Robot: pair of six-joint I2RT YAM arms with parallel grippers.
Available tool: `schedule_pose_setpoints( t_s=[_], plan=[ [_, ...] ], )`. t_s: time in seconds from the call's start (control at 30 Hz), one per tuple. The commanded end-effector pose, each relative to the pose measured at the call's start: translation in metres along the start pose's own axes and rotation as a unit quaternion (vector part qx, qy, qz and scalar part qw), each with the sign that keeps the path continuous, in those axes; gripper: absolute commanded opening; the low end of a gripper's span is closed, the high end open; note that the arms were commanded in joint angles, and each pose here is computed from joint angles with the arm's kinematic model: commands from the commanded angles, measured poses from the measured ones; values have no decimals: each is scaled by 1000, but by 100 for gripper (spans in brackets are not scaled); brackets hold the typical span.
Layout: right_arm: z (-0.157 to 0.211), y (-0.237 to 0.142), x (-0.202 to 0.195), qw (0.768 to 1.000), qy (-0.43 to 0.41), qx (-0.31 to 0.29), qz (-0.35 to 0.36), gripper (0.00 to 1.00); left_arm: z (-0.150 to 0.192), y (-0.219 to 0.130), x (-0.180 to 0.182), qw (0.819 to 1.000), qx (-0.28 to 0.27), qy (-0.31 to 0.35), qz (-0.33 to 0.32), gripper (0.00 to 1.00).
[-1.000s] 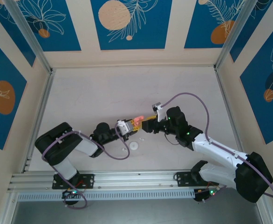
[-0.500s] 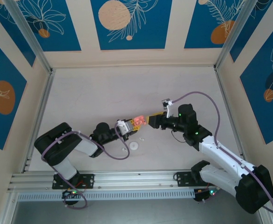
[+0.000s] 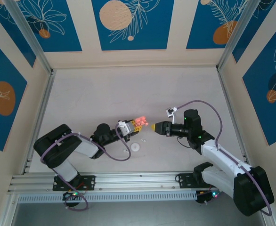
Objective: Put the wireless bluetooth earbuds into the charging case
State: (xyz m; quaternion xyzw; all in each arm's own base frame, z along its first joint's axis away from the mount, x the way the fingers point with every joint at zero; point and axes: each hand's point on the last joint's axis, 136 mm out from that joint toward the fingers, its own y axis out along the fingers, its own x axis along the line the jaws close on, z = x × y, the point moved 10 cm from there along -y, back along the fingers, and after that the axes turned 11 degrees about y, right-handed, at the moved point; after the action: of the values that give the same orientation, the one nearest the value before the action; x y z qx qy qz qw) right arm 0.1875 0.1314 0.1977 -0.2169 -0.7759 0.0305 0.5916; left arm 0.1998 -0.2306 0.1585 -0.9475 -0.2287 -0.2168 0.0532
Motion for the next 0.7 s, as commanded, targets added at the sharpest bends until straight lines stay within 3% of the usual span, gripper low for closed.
schedule_pose_setpoints(
  t_s=[0.0, 0.67],
  plan=[
    [-3, 3, 5, 999, 9, 23, -41, 44, -18, 3, 5, 999, -41, 8, -8, 15],
    [-15, 14, 6, 998, 6, 22, -55, 36, -20, 0, 4, 999, -42, 9, -8, 15]
  ],
)
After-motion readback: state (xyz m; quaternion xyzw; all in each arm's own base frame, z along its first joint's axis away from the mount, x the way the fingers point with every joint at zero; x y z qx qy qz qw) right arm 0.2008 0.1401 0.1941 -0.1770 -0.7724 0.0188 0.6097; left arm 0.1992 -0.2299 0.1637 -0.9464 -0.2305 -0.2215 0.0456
